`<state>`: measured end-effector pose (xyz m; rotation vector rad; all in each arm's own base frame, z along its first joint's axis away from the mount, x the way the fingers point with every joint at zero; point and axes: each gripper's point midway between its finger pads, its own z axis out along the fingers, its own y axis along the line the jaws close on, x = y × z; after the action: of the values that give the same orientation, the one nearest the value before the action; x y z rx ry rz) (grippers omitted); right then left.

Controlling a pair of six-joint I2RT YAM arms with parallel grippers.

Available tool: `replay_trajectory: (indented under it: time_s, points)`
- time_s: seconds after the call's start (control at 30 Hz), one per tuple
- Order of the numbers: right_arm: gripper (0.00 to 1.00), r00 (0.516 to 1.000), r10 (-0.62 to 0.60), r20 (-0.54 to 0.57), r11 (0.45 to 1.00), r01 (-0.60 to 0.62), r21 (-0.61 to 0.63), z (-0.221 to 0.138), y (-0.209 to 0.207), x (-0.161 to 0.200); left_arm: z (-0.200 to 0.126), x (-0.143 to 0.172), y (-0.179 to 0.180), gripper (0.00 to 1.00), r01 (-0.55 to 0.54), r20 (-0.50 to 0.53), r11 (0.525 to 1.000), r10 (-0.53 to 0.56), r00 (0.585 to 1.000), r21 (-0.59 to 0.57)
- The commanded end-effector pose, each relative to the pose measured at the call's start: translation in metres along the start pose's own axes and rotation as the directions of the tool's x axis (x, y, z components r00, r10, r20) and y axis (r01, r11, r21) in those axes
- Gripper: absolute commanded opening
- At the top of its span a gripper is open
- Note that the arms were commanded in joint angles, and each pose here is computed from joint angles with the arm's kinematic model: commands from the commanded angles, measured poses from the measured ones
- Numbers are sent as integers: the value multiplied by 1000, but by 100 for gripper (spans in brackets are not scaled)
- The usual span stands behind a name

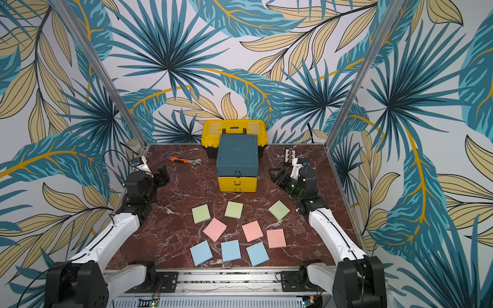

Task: Please put the sticky notes in the drawer by color
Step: Open the drawer in the storage box.

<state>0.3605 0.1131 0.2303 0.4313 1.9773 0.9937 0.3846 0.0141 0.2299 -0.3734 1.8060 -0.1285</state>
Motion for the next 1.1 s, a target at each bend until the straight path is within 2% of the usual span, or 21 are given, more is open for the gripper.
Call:
replay_trajectory:
  time_s: [0.0,0.07,0.13,0.23,0.3,0.4,0.5,0.6,0.63,0.67,0.7,0.77,0.83,0.97,1.07]
  points:
    - [73,999,40,-1,999,-40,3,-8,2,20,-6,28,-15,30,22,-123,997,-13,992,75]
    - [71,997,75,6,997,-75,-1,-11,4,30,-7,35,-15,7,28,-179,998,-17,984,55]
    - [71,997,82,9,997,-82,-15,-13,12,38,-8,40,-17,0,31,-230,998,-17,973,59]
    - [68,997,76,3,996,-76,-42,-11,28,48,-13,42,-30,0,75,-264,990,-41,964,118]
    - [67,996,84,-7,994,-85,-68,-7,37,54,-15,48,-23,0,152,-282,986,-129,951,62]
    - [60,993,114,-22,989,-115,-93,0,45,62,-18,53,-29,0,201,-277,974,-164,947,109]
    - [58,994,107,-39,989,-110,-104,8,54,73,-21,58,-42,0,236,-298,954,-175,938,184]
    - [59,995,82,-49,991,-87,-106,14,61,82,-23,63,-43,0,242,-351,955,-171,921,170]
    - [66,996,73,-52,991,-78,-104,15,63,85,-24,63,-44,5,235,-359,957,-162,919,170]
    - [73,997,65,-48,993,-69,-95,16,62,86,-25,65,-44,25,232,-363,958,-159,918,167]
    - [75,998,53,-46,994,-57,-89,16,63,88,-26,65,-44,44,232,-365,959,-160,917,163]
    - [81,998,42,-40,996,-45,-75,16,61,89,-29,65,-45,63,227,-366,960,-156,917,160]
    - [87,999,47,-24,997,-48,-62,16,58,88,-32,64,-45,72,230,-369,961,-159,916,156]
    - [84,995,98,9,994,-98,-58,19,52,87,-37,62,-53,86,246,-377,953,-165,911,176]
    - [81,989,148,20,985,-146,-88,25,56,85,-43,59,-61,86,254,-376,945,-164,912,204]
